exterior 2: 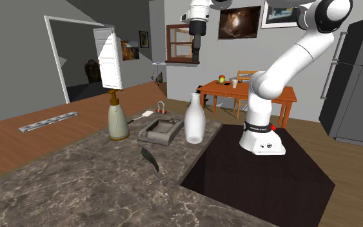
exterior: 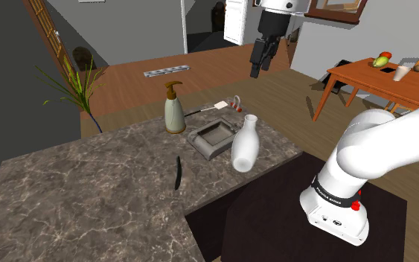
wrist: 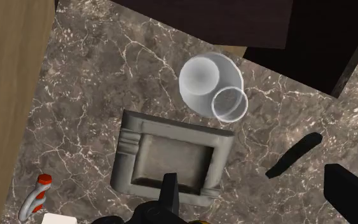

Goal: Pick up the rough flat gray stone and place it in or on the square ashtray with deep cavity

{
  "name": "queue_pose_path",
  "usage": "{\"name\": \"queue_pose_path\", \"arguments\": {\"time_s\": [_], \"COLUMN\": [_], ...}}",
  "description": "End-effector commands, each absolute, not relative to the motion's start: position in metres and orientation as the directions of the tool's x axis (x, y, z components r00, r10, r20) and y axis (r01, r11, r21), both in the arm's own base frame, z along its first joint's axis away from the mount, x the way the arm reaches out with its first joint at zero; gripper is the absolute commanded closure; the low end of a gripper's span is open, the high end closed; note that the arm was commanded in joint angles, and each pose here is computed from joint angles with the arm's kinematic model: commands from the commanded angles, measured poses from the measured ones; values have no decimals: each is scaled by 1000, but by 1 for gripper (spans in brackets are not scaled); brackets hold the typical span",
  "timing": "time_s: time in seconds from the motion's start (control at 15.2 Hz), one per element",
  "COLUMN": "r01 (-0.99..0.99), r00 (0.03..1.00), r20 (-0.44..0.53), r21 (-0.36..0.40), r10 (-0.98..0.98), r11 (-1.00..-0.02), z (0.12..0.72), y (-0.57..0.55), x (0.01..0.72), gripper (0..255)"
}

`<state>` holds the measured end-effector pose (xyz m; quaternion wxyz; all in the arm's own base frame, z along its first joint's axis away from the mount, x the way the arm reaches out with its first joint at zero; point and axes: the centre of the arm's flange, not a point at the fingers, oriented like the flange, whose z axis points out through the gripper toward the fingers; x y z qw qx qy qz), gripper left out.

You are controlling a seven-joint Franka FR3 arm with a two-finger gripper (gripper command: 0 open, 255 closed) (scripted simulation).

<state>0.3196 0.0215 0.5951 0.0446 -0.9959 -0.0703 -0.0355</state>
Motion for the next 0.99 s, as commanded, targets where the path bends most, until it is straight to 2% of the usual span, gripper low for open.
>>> {"name": "queue_pose_path", "arguments": {"time_s": [0.0, 0.92], "r01": [143, -194], "r00": [988, 976], "r20": [77, 94], "r21": [-84, -57], "r10": [137, -198], "r11": [-986, -979], "z": [595, 455], "y": [21, 147], "x": [320, 343], "gripper": [0, 0]}}
